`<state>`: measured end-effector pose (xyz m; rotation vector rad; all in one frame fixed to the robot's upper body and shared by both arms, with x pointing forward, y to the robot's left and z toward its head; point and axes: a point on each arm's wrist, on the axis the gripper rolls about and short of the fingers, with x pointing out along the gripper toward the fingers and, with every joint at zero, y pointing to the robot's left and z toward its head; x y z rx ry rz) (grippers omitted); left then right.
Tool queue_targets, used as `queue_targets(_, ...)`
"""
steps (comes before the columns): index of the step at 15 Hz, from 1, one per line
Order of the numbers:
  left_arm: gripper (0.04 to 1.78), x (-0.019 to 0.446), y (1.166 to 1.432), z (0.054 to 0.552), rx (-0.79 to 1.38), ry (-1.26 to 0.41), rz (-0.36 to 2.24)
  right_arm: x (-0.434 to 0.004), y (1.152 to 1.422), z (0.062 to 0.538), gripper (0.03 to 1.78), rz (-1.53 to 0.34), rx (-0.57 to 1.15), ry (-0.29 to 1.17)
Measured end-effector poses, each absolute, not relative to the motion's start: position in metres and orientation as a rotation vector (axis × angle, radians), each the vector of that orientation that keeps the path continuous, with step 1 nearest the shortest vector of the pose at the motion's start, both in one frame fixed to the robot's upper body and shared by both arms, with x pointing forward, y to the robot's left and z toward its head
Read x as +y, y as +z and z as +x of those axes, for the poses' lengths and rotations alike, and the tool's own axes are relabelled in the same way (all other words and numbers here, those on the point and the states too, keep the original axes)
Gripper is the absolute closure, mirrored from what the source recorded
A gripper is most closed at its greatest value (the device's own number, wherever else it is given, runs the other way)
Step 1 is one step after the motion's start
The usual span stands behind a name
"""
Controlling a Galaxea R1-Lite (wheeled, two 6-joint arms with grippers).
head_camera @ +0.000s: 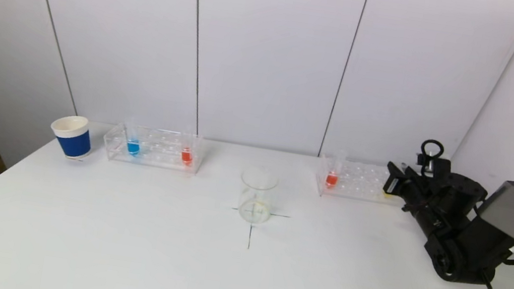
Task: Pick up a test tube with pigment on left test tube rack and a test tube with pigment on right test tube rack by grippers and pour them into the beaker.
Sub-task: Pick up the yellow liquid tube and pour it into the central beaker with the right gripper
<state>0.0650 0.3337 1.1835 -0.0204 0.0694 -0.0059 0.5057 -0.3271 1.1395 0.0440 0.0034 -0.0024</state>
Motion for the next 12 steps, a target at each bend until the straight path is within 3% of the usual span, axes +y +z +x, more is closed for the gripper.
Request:
queue_targets(5, 0.06, 0.334, 1.183, 0.065, 0.069, -0.005, -0.020, -0.327, 1.144, 0.505, 1.35, 0.040, 0.001, -0.003)
queue_targets(12, 0.06, 0.334, 1.183, 0.065, 0.069, -0.005, -0.021, -0.328, 1.172, 0.501, 1.35, 0.035, -0.020, -0.003)
